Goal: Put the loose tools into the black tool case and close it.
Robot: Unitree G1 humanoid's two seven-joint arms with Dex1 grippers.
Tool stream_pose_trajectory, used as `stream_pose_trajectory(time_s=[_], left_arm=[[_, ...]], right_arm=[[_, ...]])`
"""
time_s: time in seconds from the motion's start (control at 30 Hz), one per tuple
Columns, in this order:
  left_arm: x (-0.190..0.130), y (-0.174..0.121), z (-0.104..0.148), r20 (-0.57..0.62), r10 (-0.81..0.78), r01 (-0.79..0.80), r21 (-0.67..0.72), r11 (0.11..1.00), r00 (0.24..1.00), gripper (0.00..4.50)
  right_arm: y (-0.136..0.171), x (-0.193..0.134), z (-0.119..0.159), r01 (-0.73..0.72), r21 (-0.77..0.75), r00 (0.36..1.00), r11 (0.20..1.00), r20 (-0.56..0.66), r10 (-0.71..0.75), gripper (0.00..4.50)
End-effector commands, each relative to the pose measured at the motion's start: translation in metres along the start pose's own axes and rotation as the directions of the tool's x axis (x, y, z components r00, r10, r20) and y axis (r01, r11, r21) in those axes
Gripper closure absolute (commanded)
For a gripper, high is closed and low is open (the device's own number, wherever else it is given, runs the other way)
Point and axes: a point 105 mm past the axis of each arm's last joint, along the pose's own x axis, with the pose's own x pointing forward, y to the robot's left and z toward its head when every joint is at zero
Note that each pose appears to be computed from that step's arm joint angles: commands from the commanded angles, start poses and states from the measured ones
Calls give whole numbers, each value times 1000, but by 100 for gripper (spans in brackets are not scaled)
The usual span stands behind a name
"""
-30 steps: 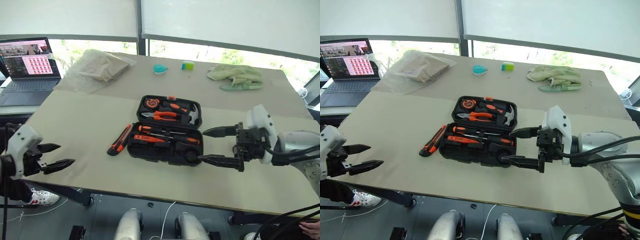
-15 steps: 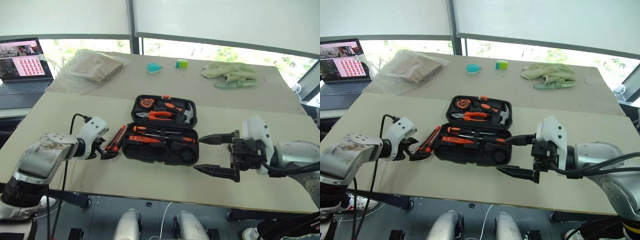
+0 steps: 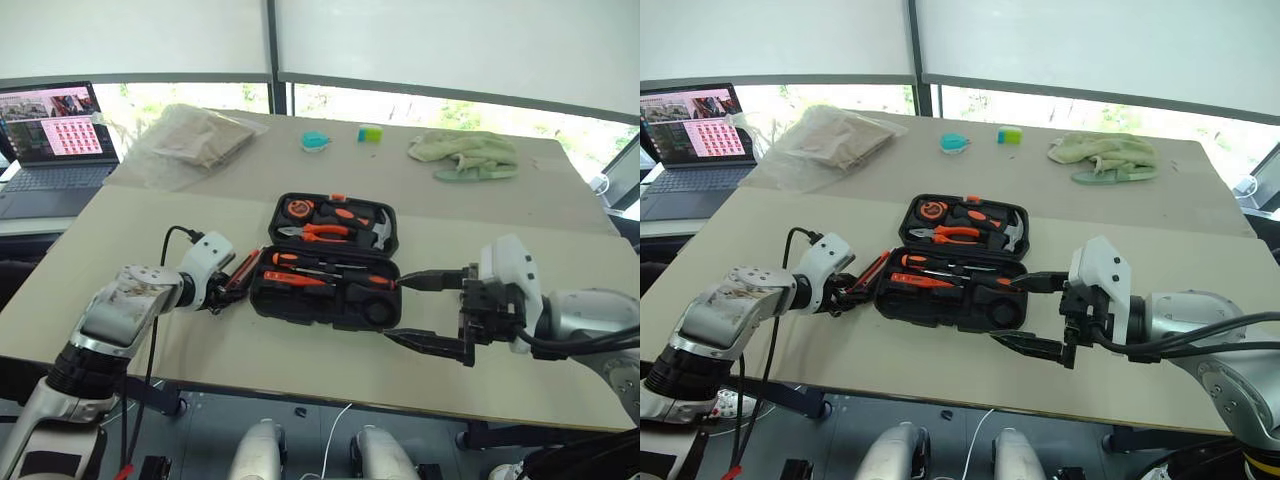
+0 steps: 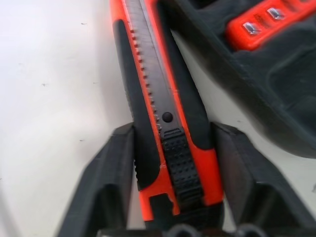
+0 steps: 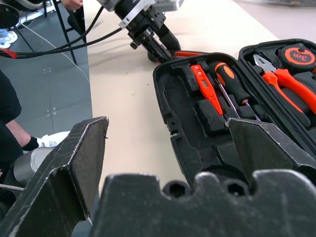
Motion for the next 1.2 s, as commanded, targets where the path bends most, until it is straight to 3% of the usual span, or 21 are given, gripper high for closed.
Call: stream_pose_trajectory(time_s=[0.03, 0.13, 0.23, 0.3, 0.33, 0.4, 0.5, 0.67, 0.93, 1.1, 1.17, 1.2], left_arm=[[-19, 55, -16, -39, 209, -212, -80, 974, 977, 272], [-33, 80, 7, 35, 275, -273, -58, 960, 961, 272], [-39, 80, 67, 243, 195, -212, 45, 976, 950, 272], [-44, 48, 107, 411, -36, -68, 235, 969, 911, 272], [-45, 32, 112, 412, -146, 12, 312, 950, 899, 272], [-44, 15, 113, 382, -267, 101, 403, 910, 884, 272], [-41, -37, 103, 168, -566, 358, 624, 695, 807, 272], [-28, -69, 78, -97, -659, 519, 705, 483, 746, 272], [-2, -86, 68, -189, -637, 532, 746, 401, 747, 272], [11, -81, 61, -237, -583, 509, 782, 360, 777, 272], [9, -83, 63, -235, -610, 530, 766, 363, 757, 167], [6, -85, 63, -239, -627, 544, 762, 351, 741, 140]], right_arm=[[-1, -9, 11, 36, -41, 999, 999, 25, -35, 0], [-2, -11, 11, 55, -38, 998, 998, 25, -54, 0], [-1, -12, 10, 68, -23, 997, 997, 30, -67, 0], [0, -14, 9, 72, -15, 997, 997, 28, -71, 0], [-1, -14, 8, 76, -9, 997, 997, 26, -76, 0], [-2, -15, 6, 83, -3, 996, 997, 21, -83, 0], [-3, -18, 1, 91, 12, 996, 996, 6, -91, 0], [-3, -19, -3, 116, 21, 993, 993, 3, -117, 0], [0, -20, -4, 149, 26, 989, 988, 10, -150, 0], [1, -20, -3, 168, 30, 986, 985, 16, -168, 0], [1, -20, -2, 171, 32, 985, 985, 17, -171, 0], [2, -20, -2, 171, 32, 985, 985, 18, -172, 0]])
